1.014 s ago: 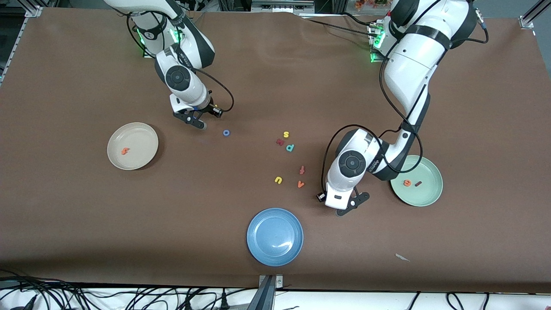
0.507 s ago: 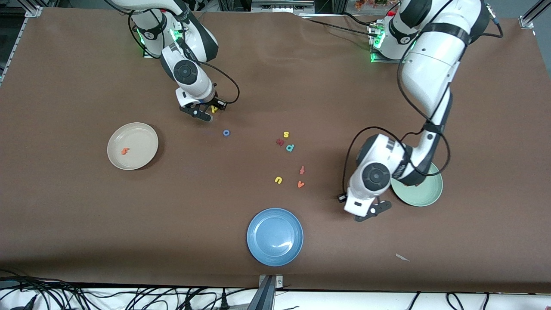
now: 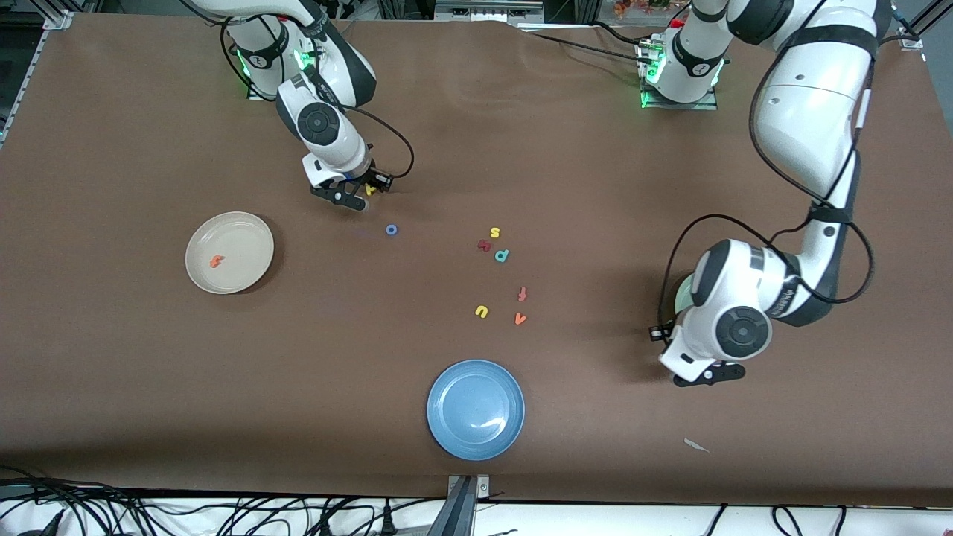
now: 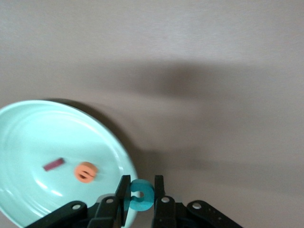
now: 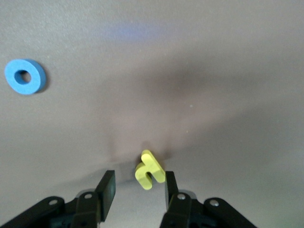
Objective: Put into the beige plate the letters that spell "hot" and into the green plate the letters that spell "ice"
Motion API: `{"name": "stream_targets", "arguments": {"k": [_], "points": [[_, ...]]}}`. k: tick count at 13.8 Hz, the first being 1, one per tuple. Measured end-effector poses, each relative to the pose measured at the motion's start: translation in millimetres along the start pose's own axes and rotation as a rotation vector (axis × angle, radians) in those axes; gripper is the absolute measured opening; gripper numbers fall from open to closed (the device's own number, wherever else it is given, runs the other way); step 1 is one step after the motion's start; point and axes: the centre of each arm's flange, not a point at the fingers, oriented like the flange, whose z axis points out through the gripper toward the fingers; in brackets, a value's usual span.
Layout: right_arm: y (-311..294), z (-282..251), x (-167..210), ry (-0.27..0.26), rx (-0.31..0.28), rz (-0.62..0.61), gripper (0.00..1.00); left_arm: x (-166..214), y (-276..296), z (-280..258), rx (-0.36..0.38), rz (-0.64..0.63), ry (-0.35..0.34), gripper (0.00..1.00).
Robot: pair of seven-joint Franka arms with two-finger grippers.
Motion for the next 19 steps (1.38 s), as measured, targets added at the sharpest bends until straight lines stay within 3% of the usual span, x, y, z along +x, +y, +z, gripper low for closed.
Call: {"name": "stream_targets", "arguments": {"k": [4, 8, 13, 16, 18, 19], "points": [[3.8, 0.2, 7.0, 0.011, 0.011, -0.104, 0.51, 4.8, -68.7, 6.3, -0.014, 0.108, -0.032, 0.24], [8.8, 13.1, 2.9, 0.005, 0.013, -0.215, 0.52, 0.3, -96.7, 26.7, -0.024, 0.186, -0.077, 0.27], [10.3, 14.8, 1.9, 0.007, 0.013, -0.295, 0.51, -1.1, -95.7, 8.5, -0.025, 0.2, -0.051, 0.72], [10.1, 13.8, 1.6, 0.009, 0.013, -0.301, 0.43, -5.6, -100.1, -11.9, -0.018, 0.195, -0.044, 0.99], [10.2, 13.3, 1.4, 0.009, 0.013, -0.302, 0.37, -8.5, -106.4, -21.9, -0.014, 0.187, -0.046, 1.0], [9.7, 11.7, 1.2, 0.012, 0.014, -0.303, 0.29, -9.1, -111.8, -27.1, -0.014, 0.18, -0.042, 1.0]]}}
